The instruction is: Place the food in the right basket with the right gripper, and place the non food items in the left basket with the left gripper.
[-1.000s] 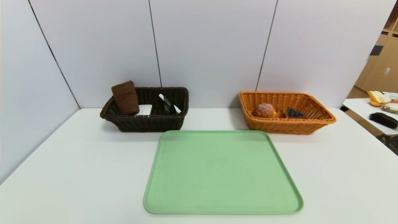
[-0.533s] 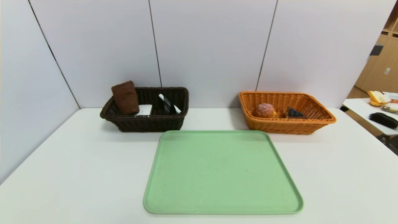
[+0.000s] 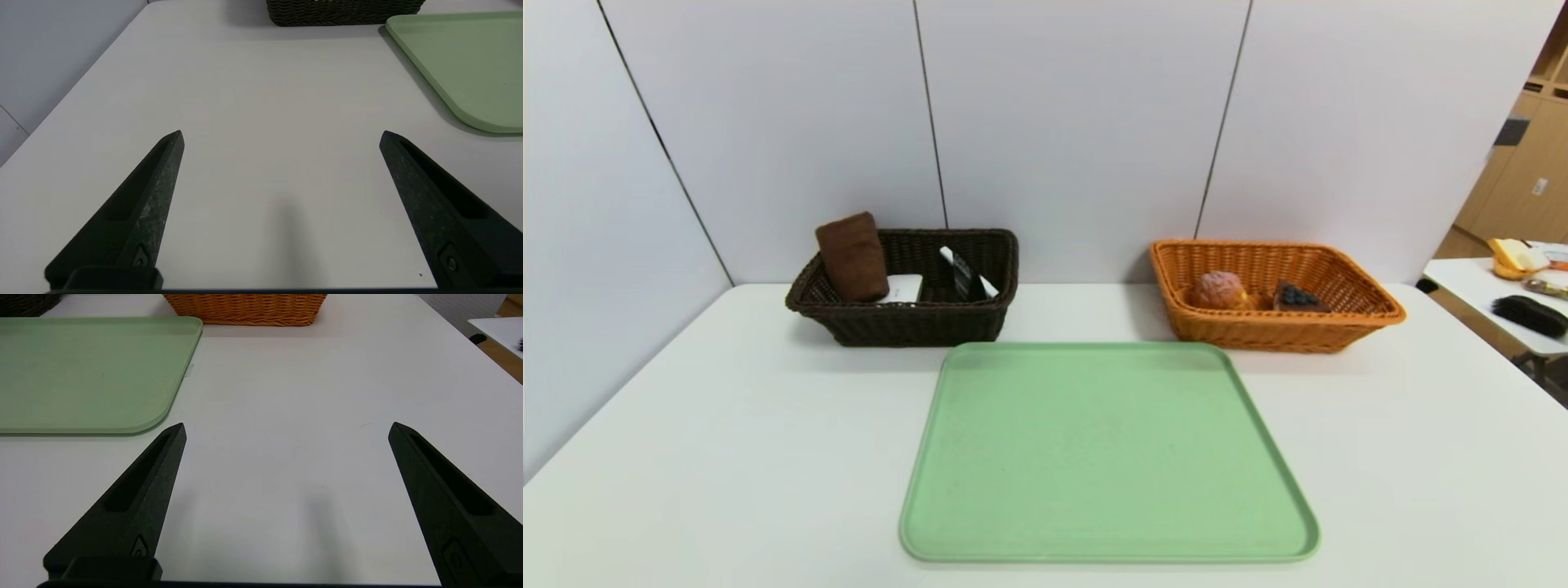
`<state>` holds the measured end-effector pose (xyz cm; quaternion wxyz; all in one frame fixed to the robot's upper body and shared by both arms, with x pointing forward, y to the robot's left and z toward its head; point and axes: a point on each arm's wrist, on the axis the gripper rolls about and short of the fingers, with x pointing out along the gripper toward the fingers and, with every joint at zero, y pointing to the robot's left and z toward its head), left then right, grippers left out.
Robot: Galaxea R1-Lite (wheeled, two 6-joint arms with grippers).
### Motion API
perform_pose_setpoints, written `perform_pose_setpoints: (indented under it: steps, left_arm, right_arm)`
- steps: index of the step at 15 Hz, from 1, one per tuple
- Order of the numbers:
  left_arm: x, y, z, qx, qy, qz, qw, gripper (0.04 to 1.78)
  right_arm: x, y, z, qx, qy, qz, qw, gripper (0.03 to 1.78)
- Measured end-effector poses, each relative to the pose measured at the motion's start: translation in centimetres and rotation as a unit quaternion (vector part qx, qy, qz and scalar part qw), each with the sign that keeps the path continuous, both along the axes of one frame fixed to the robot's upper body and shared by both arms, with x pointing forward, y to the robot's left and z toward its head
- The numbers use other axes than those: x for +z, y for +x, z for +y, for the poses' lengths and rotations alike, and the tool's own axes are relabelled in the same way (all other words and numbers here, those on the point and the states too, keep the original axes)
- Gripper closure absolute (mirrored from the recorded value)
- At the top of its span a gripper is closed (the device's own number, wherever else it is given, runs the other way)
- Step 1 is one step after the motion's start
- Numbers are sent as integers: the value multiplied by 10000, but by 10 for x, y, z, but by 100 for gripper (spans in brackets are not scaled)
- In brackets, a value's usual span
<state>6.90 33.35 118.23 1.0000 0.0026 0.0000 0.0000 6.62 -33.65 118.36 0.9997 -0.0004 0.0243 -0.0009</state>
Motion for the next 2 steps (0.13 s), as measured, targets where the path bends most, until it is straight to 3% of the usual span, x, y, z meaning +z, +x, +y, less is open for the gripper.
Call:
perform_pose_setpoints:
  steps: [2]
  left_arm:
    - [0,0,0,0,1,-2,10000,13]
  right_arm:
    - [0,0,0,3,-2,1,10000,11]
